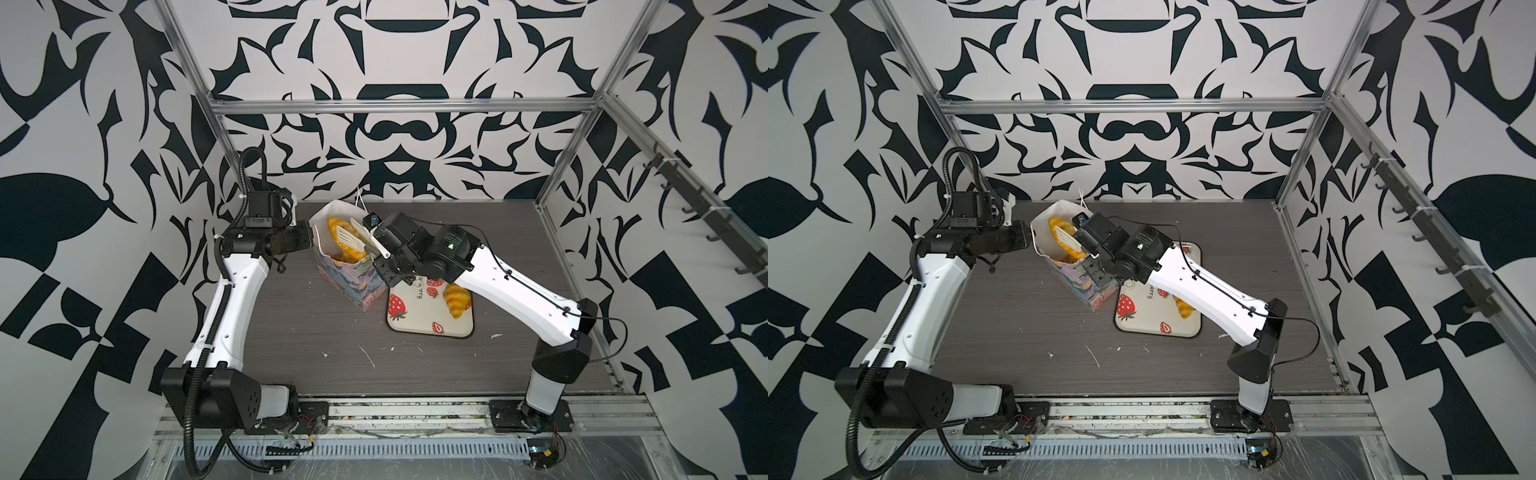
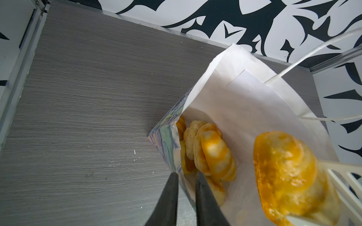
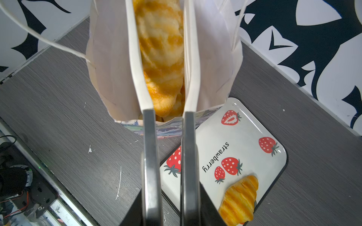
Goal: Pack bread into a paper bag
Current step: Place the bread in the paper bag.
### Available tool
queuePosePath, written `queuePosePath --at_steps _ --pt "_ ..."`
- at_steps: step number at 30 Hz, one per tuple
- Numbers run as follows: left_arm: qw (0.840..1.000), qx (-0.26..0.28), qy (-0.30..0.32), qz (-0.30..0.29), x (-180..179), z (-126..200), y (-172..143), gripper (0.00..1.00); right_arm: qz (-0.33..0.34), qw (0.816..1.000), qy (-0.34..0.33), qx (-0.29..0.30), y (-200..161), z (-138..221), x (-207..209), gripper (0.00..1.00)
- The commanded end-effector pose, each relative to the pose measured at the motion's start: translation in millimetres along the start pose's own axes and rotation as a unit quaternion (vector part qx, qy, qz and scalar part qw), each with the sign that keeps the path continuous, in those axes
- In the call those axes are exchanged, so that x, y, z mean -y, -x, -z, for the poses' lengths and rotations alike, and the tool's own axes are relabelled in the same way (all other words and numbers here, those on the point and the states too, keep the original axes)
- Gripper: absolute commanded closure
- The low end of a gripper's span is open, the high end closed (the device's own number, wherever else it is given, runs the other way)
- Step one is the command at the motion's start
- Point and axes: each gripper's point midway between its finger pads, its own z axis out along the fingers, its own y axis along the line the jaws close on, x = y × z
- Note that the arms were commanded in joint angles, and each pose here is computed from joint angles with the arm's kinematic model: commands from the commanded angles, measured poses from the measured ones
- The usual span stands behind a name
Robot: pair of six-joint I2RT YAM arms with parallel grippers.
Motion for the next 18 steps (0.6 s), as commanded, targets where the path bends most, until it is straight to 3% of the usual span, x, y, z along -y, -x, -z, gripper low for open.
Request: queuePosePath --at_steps 1,18 --pt "1.000 -0.006 0.000 -0.001 -0.4 4.2 -7.1 0.79 -0.014 0.998 0.007 0.060 23.5 27.8 2.2 0.63" --pt "1.000 -0.007 -0.003 0.000 0.7 4.0 -7.0 0.79 -0.015 0.997 0.001 0.071 27.6 36.9 6.7 0.55"
